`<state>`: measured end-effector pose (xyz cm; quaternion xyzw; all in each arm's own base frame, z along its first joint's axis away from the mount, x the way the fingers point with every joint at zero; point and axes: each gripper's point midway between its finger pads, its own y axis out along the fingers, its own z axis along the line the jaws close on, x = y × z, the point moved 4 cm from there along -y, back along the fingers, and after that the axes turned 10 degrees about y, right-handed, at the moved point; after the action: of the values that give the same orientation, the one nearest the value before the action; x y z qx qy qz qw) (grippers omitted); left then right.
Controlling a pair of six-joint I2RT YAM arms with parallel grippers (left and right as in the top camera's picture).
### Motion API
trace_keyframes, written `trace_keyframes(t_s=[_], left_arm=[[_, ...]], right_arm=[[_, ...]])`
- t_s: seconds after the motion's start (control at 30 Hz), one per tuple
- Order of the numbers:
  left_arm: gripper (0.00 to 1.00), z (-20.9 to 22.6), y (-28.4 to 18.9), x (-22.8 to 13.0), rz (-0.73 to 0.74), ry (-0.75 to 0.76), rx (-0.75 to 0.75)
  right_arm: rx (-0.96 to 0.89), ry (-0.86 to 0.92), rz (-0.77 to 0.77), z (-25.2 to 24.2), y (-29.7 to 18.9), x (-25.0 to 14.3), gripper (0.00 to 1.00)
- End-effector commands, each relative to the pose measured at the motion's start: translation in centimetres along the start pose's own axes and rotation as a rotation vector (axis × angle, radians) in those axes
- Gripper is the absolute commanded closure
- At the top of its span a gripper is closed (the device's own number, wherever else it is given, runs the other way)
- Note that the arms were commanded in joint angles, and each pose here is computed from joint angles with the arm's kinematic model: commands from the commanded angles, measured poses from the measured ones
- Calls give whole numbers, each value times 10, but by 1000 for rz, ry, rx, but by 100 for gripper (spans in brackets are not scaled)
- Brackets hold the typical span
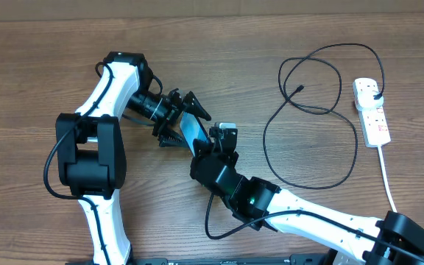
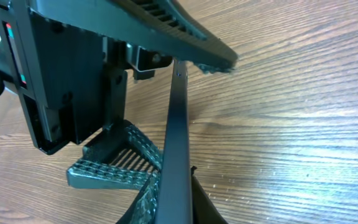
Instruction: Plug charger to phone and switch on socket
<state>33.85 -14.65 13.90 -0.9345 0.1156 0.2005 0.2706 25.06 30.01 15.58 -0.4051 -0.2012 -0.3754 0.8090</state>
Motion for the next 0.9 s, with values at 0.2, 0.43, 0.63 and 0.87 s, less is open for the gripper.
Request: trace_keyframes(t_s=[0.2,0.43,0.63,0.87], left_arm=[[0,-38,-91,-2,-215,202,-28],[0,-47,-149,-69,-449,269,299],[0,-57,-173,-163,-709,302,528],[0,6,-134,-197,-966,58,385]], right_arm=[[-14,114,-141,-12,-55,87,96],[-60,311,-197,-46,-112,123,96],[-122,441,-153,-70,-136,114,96],[-126,451,-61,-66,-125,99,96]])
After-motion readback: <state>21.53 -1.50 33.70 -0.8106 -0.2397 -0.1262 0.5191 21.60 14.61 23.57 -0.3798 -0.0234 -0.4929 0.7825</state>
